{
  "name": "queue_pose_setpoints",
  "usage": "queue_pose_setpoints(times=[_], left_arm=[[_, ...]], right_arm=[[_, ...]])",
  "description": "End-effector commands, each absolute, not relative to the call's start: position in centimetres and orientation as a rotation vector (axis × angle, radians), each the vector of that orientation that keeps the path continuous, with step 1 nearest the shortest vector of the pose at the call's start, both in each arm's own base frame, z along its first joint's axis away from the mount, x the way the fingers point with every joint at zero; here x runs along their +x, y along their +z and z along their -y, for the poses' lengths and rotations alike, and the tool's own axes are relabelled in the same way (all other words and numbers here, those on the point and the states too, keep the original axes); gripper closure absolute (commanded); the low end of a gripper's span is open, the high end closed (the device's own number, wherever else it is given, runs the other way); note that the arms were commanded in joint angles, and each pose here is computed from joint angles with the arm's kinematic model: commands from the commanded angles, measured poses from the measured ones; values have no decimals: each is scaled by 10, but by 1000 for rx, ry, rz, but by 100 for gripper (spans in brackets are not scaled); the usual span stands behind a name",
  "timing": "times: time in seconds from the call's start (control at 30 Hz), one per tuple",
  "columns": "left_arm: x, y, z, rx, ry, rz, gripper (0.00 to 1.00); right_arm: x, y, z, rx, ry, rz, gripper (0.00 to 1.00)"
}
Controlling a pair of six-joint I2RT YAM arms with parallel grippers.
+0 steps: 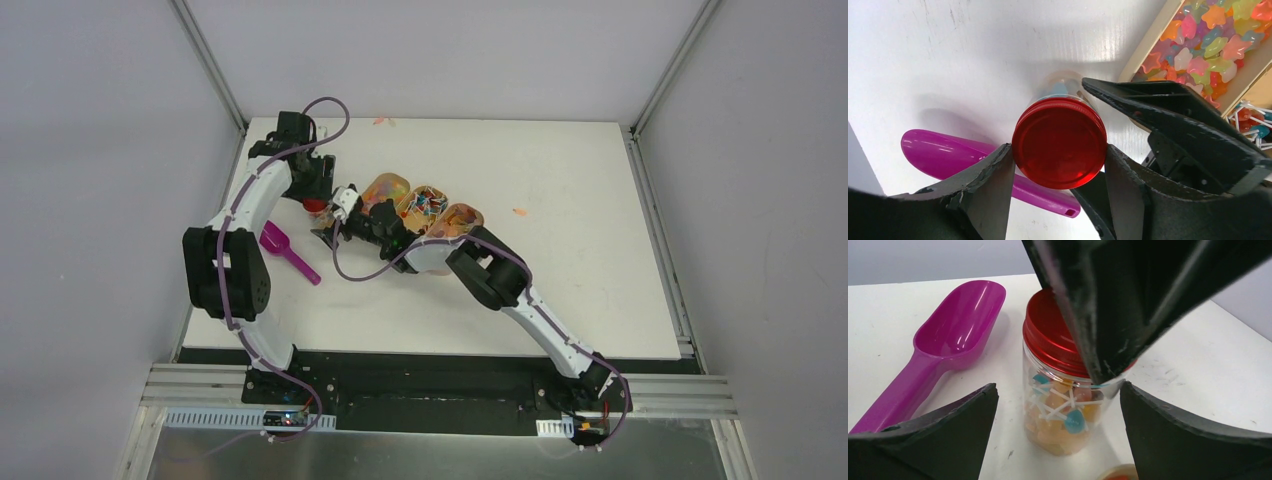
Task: Pack the candies
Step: Screw the bottle lid onto the packing bottle.
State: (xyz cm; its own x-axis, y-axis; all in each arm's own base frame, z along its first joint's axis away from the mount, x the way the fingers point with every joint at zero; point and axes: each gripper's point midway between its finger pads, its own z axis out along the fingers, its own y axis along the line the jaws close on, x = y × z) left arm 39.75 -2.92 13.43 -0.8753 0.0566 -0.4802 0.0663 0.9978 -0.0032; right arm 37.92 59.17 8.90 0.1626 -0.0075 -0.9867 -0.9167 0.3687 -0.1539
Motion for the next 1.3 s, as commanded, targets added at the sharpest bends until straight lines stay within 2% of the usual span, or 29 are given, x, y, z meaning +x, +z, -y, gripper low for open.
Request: queue_pose_setpoints(times=[0.0,0.1,0.37,0.73,1.0,1.27], left_arm=[[378,120,27,51,-13,-2705,54],[379,119,21,32,31,-2695,54],[377,115,36,17,-85,-2691,58],[362,123,38,135,-109,-2689,59],[352,154,53,221,-224,-2632,60],[335,169,83,367,-381,-2591,60]], right_arm=[[387,112,-603,-928,824,-1179,7],[389,114,-606,-902,841,-1163,10],[389,111,-613,-901,866,-1127,22],[370,159,-610,-956,914,-973,56],[358,204,-586,-987,888,-865,64],[327,233,-563,-1073,872,-743,65]])
